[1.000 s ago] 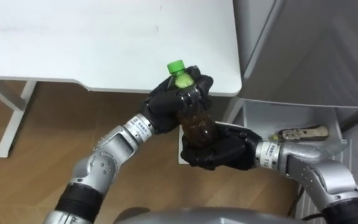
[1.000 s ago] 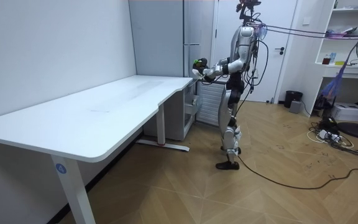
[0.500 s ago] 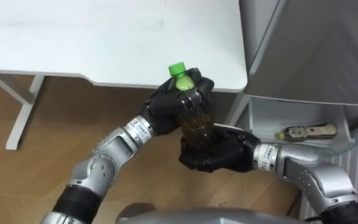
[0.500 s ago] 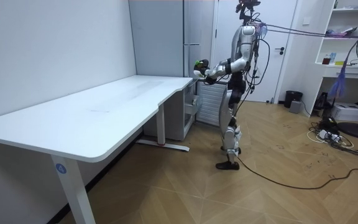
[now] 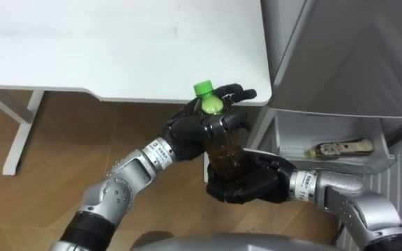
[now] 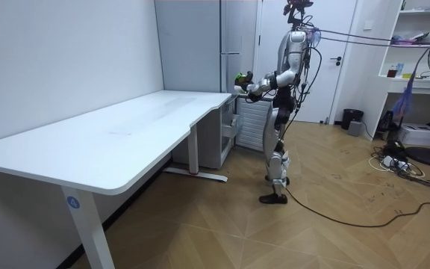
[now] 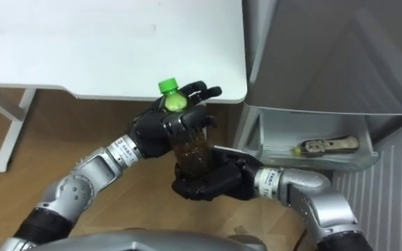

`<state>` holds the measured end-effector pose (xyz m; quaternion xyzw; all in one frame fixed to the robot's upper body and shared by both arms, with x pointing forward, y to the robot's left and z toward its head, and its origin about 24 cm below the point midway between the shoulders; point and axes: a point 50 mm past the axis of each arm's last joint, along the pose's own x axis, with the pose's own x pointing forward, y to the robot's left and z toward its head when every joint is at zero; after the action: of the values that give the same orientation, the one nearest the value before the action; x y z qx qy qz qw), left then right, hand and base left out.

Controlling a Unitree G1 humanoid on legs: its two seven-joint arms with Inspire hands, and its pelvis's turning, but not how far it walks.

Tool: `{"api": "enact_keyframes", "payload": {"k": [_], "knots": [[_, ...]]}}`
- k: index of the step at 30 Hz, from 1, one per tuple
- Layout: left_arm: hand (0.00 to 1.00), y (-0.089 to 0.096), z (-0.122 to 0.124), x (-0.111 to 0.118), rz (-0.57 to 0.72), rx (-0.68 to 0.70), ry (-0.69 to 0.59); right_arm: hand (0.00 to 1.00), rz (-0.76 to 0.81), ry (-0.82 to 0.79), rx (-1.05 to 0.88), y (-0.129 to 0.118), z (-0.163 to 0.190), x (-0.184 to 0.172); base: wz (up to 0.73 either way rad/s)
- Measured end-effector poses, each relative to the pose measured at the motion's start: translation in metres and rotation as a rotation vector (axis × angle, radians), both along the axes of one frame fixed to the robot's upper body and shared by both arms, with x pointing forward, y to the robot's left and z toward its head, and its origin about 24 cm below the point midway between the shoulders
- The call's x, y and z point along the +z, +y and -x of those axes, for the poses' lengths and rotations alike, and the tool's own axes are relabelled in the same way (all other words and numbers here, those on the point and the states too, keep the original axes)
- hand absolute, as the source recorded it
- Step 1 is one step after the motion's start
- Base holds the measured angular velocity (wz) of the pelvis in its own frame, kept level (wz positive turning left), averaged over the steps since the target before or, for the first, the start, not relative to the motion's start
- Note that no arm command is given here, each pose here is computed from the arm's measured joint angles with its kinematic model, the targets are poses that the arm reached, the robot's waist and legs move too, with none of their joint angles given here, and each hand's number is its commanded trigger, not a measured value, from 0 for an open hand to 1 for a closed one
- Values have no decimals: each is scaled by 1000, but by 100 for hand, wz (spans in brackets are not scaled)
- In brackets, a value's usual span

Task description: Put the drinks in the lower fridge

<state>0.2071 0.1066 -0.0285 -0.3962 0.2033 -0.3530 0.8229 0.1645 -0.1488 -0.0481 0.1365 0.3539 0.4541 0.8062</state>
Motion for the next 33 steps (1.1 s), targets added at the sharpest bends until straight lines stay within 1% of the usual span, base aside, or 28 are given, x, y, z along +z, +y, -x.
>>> {"api": "enact_keyframes", "payload": {"k": [6, 10, 12, 15, 22, 26, 29, 33], "knots": [[0, 6, -3, 3, 6, 38, -26, 100, 15, -39, -2, 0, -11, 6, -1], [0, 8, 2, 1, 24, 21, -11, 100, 13, -32, -9, -3, -3, 6, 11], [0, 5, 3, 0, 23, -6, -11, 100, 13, -25, -28, -6, 4, 6, 4], [0, -1, 1, 0, 22, -21, -3, 100, 15, -18, -53, -10, 8, 4, -10], [0, -9, 1, -2, 3, -44, -4, 100, 23, -3, -96, -18, 16, 3, -1], [0, -8, -2, -2, -58, -66, -45, 100, 31, 1, -111, -19, 20, 1, -16], [0, -17, -3, -1, -154, -105, -88, 100, 60, 9, -146, -28, 27, -1, -3], [0, -30, -12, 9, -258, -159, -176, 100, 123, -55, -176, -42, 27, 2, -7]]}}
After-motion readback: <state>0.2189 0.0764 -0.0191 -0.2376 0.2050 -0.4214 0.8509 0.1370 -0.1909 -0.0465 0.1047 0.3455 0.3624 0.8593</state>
